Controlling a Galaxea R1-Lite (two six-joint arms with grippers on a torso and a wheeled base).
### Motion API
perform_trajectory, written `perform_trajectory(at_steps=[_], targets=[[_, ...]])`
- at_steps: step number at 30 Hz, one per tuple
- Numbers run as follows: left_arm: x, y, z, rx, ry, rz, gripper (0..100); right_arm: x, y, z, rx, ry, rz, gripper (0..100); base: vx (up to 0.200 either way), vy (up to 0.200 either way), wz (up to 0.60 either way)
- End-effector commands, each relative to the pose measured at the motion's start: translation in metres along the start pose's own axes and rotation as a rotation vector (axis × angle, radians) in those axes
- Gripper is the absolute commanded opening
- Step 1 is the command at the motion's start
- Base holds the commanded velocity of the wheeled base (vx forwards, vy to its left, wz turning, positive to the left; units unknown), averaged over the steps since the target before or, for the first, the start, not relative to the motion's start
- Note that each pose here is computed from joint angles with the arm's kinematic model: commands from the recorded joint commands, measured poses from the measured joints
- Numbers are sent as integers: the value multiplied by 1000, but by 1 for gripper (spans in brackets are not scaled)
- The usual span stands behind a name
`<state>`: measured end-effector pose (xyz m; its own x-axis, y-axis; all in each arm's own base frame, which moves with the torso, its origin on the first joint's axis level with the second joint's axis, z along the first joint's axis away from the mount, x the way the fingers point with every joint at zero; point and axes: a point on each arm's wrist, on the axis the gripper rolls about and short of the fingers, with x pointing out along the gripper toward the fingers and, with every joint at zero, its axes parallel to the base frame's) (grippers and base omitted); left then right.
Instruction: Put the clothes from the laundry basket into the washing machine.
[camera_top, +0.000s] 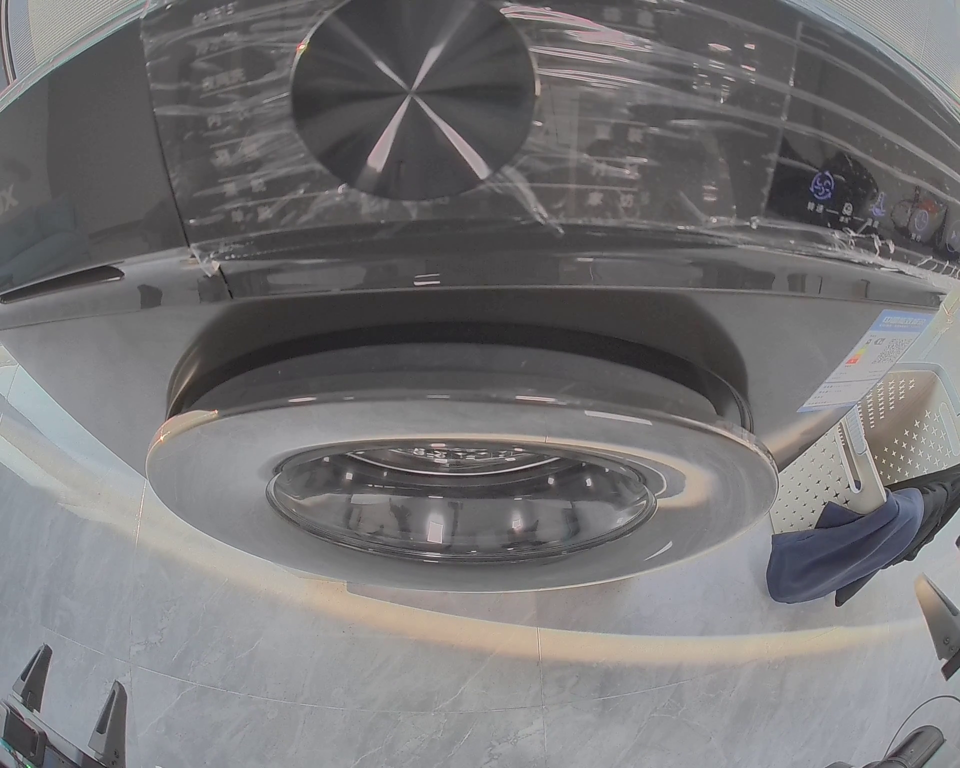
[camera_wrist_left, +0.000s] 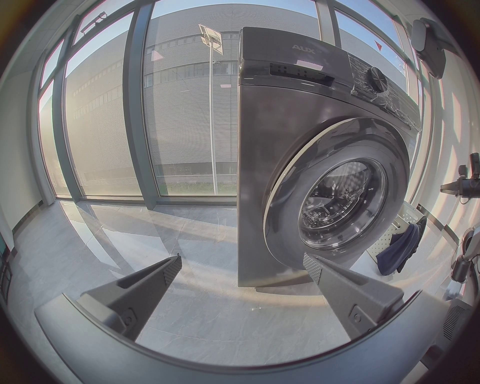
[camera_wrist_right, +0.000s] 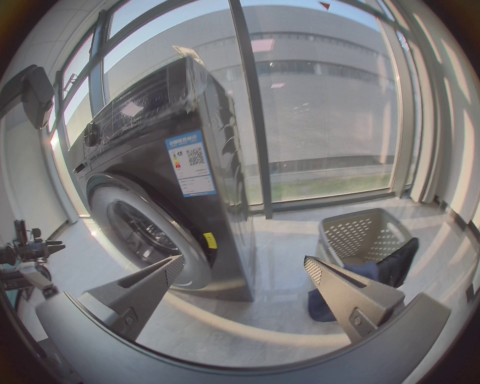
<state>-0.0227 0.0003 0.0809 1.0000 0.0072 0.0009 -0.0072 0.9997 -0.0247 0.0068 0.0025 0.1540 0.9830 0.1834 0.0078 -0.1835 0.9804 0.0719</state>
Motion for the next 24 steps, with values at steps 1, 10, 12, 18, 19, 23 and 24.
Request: perform_trajectory(at_steps=[1, 10, 12, 18, 19, 23, 24], targets=[[0, 0, -5, 0, 2, -1, 100, 79, 18, -6, 20, 323, 291, 100, 0, 0, 0], [0, 0, -5, -1, 4, -1, 100, 143, 52, 3, -15, 262, 423, 100, 0, 0, 0], [0, 0, -5, 0, 2, -1, 100, 149, 55, 0, -20, 268, 437, 100, 0, 0, 0], [0, 0, -5, 2, 4, -6, 100, 158, 60, 2, -15, 229, 451, 100, 0, 0, 0], [0, 0, -5, 2, 3, -7, 100, 160, 62, 2, -10, 226, 455, 100, 0, 0, 0], [0, 0, -5, 0, 3, -7, 100, 164, 64, -3, -5, 245, 462, 100, 0, 0, 0], [0, 0, -5, 0, 3, -7, 100, 164, 66, -3, -2, 242, 469, 100, 0, 0, 0]])
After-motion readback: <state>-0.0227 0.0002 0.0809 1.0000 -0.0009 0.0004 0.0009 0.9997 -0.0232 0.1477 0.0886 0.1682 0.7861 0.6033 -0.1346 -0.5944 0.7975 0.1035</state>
